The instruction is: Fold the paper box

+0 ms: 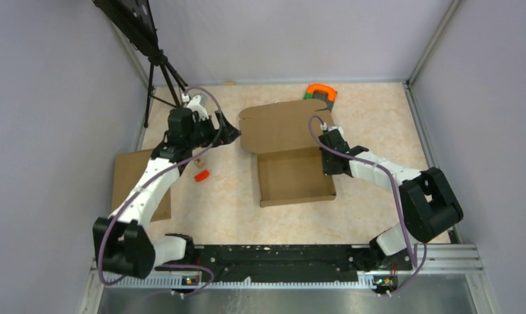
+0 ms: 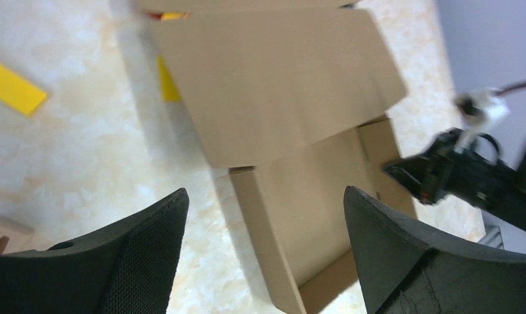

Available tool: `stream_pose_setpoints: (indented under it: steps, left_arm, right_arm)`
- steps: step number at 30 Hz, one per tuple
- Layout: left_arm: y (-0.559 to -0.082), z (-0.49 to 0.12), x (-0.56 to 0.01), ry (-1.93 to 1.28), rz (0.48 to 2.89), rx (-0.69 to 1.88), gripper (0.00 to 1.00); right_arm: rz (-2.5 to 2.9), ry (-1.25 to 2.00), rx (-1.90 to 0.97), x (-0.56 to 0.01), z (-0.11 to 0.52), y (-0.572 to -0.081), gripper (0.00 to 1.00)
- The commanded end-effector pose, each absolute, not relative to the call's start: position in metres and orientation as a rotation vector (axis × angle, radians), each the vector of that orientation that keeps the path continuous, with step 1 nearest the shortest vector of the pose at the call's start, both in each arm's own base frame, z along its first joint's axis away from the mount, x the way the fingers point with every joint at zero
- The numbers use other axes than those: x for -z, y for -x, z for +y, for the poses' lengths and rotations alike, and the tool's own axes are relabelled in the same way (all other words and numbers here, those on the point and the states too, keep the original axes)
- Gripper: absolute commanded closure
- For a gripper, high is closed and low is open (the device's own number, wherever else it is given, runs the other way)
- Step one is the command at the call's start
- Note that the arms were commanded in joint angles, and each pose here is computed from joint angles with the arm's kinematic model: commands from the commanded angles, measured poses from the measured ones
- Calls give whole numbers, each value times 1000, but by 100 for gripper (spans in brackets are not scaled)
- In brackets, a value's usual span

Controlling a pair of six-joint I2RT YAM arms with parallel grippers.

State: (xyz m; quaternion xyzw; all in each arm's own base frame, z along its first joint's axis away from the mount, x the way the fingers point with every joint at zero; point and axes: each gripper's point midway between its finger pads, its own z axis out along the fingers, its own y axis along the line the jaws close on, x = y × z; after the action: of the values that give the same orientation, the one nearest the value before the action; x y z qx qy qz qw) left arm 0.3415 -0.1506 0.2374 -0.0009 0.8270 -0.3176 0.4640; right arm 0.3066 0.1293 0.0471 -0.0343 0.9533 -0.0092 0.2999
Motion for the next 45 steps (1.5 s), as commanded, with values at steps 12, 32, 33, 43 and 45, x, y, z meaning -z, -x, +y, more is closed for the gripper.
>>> stream_pose_setpoints:
  steps: [12, 32, 33, 43, 45]
  left_arm:
    - [-447, -139, -172, 384, 2263, 905, 31]
    - [-486, -170, -102, 455, 2362, 990, 52]
    - [-487, -175, -104, 441, 2355, 1025, 66]
    - [-463, -191, -164, 223, 2195, 880, 100]
    - [-453, -199, -175, 162, 2140, 829, 100]
  right_arm:
    - [2480, 87, -18, -62, 132, -312, 100]
    - [2469, 99, -33, -66, 134, -313, 100]
    - [2471, 102, -33, -65, 134, -313, 100]
    - [2479, 93, -40, -62, 135, -312, 100]
    - [2483, 81, -38, -60, 135, -312, 100]
